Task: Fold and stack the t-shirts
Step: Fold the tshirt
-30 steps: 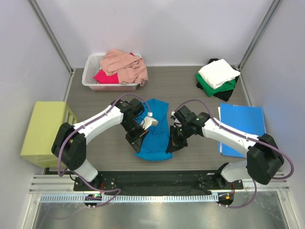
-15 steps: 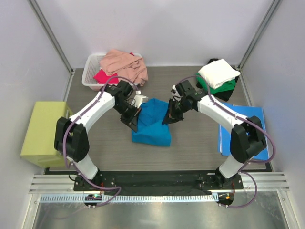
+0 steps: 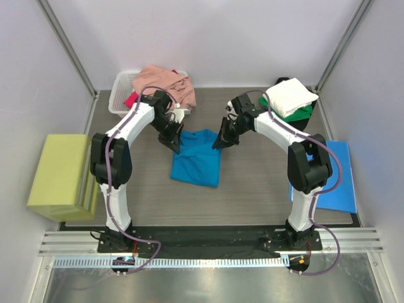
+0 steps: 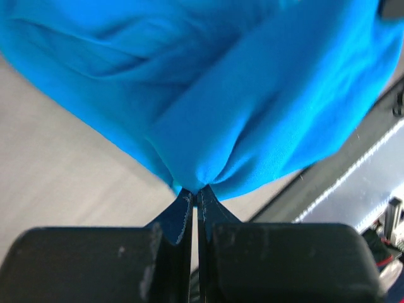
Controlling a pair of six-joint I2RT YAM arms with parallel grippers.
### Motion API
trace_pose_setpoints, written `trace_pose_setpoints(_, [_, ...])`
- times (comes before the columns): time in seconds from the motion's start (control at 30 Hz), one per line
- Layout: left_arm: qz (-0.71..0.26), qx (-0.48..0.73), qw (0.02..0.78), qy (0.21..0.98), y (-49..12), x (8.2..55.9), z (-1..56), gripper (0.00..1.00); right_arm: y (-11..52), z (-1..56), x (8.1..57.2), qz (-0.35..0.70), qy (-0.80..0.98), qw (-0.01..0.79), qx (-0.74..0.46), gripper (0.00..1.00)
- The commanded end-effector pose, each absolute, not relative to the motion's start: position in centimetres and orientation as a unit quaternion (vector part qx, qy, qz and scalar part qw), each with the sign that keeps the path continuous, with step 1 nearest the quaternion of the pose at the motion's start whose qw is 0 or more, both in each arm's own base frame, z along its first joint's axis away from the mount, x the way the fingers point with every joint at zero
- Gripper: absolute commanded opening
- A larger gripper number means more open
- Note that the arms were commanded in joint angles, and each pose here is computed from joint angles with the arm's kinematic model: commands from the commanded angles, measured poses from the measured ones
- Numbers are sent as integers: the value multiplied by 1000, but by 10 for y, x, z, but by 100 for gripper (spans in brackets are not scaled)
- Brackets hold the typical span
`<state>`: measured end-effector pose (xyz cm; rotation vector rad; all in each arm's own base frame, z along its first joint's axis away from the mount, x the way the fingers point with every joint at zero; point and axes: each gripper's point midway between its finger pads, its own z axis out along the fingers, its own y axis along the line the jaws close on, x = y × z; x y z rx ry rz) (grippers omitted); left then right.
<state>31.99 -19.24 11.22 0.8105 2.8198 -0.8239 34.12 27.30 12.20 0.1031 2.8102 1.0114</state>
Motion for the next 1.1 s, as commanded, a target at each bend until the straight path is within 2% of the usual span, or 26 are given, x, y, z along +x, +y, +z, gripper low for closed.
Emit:
trace_pose_setpoints(0.0, [-257, 255, 68, 930, -181, 357, 121, 0, 283, 135, 366, 360, 927, 104, 20, 1])
trace_pose_setpoints(0.13, [-252, 253, 71, 932, -180, 385, 115, 0, 283, 134, 383, 364, 925, 111, 22, 1])
trace_pose_setpoints(0.5, [-266, 243, 52, 931, -189, 401, 102, 0, 270, 140, 408, 378, 917, 122, 46, 1])
trace_pose_setpoints(0.7, [-274, 250, 111, 922, -197, 418, 143, 0, 271, 161, 401, 396, 906, 140, 45, 1])
trace_pose_setpoints(0.8, [-270, 245, 147, 920, -202, 437, 158, 1, 268, 149, 399, 389, 911, 131, 51, 1])
trace_pose_setpoints(0.9, [-264, 229, 146, 926, -208, 453, 145, 3, 267, 131, 399, 381, 915, 119, 59, 1])
trace_pose_setpoints(0.93, [-262, 222, 139, 929, -209, 459, 129, 7, 266, 124, 399, 378, 916, 117, 61, 1])
trace_pose_setpoints(0.97, [-261, 216, 133, 931, -211, 461, 120, 18, 264, 117, 400, 374, 918, 114, 66, 1])
trace_pose_setpoints(1.0, [-246, 212, 125, 938, -210, 462, 108, 54, 262, 113, 402, 372, 918, 115, 70, 1])
trace_pose_setpoints(1.07, [-230, 211, 99, 945, -209, 460, 81, 91, 257, 97, 405, 363, 922, 108, 81, 1])
